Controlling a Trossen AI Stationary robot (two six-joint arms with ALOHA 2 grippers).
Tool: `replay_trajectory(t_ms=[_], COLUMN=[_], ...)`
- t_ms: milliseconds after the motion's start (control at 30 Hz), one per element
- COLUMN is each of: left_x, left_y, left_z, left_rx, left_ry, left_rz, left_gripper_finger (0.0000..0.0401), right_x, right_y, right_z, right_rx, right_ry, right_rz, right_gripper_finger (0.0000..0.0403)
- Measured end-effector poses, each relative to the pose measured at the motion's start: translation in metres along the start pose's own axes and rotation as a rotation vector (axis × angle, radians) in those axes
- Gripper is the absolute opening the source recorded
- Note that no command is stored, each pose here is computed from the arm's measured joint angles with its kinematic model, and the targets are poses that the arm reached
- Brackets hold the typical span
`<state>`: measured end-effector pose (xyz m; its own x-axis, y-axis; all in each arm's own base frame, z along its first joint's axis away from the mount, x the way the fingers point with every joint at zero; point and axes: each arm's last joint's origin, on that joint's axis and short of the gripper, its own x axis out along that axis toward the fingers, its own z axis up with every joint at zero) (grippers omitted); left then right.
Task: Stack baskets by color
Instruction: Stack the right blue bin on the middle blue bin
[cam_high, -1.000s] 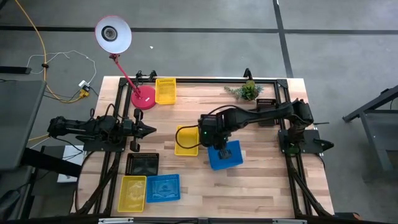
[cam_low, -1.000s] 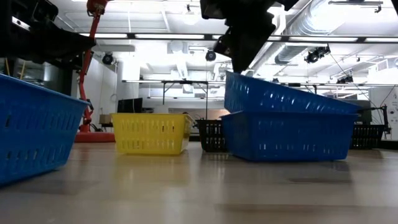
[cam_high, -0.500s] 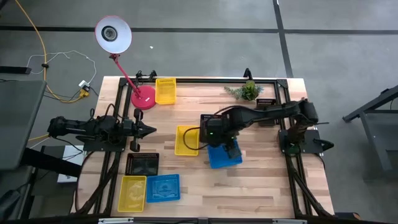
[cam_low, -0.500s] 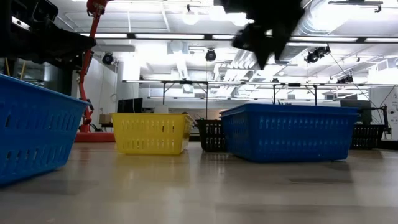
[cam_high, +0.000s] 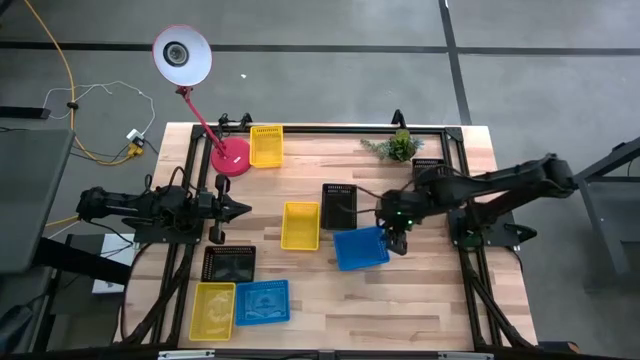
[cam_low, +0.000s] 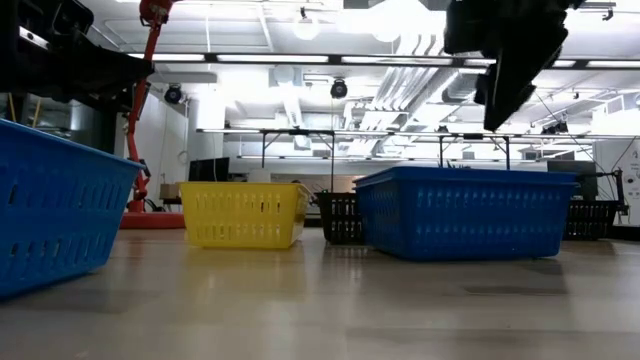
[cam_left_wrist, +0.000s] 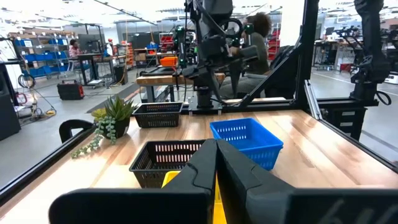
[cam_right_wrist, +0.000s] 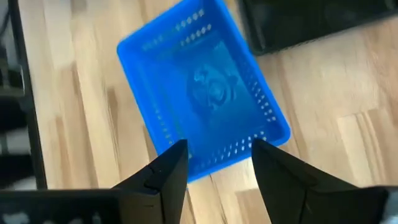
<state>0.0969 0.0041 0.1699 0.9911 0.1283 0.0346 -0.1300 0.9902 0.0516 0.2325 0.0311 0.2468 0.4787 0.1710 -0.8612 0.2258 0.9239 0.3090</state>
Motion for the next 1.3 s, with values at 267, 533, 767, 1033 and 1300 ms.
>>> replay_trajectory(t_ms=[267, 533, 767, 1033, 1300], left_x=[0.0, 0.0, 0.0, 0.0, 0.0], left_y=[0.0, 0.0, 0.0, 0.0, 0.0], left_z=[0.0, 0.0, 0.0, 0.0, 0.0], left_rx=[0.0, 0.0, 0.0, 0.0, 0.0], left_ry=[0.0, 0.0, 0.0, 0.0, 0.0], left_rz=[-0.001, 0.0, 0.0, 0.0, 0.0], left_gripper_finger=[0.0001, 0.0001, 0.0001, 0.0001, 0.0001], right_x=[0.006, 0.005, 0.005, 0.023, 0.037], right_y=[-0.002, 0.002, 0.007, 0.015, 0.045], right_z=[-0.001, 0.007, 0.014, 0.02, 0.04], right_rx=[0.158, 0.15, 0.158, 0.18, -0.022], right_ry=[-0.124, -0.194, -0.25, -0.172, -0.085], right_rz=[0.037, 0.083, 0.159, 0.267, 0.266], right_gripper_finger=[0.0164, 0.0164, 0.0164, 0.0164, 0.0136])
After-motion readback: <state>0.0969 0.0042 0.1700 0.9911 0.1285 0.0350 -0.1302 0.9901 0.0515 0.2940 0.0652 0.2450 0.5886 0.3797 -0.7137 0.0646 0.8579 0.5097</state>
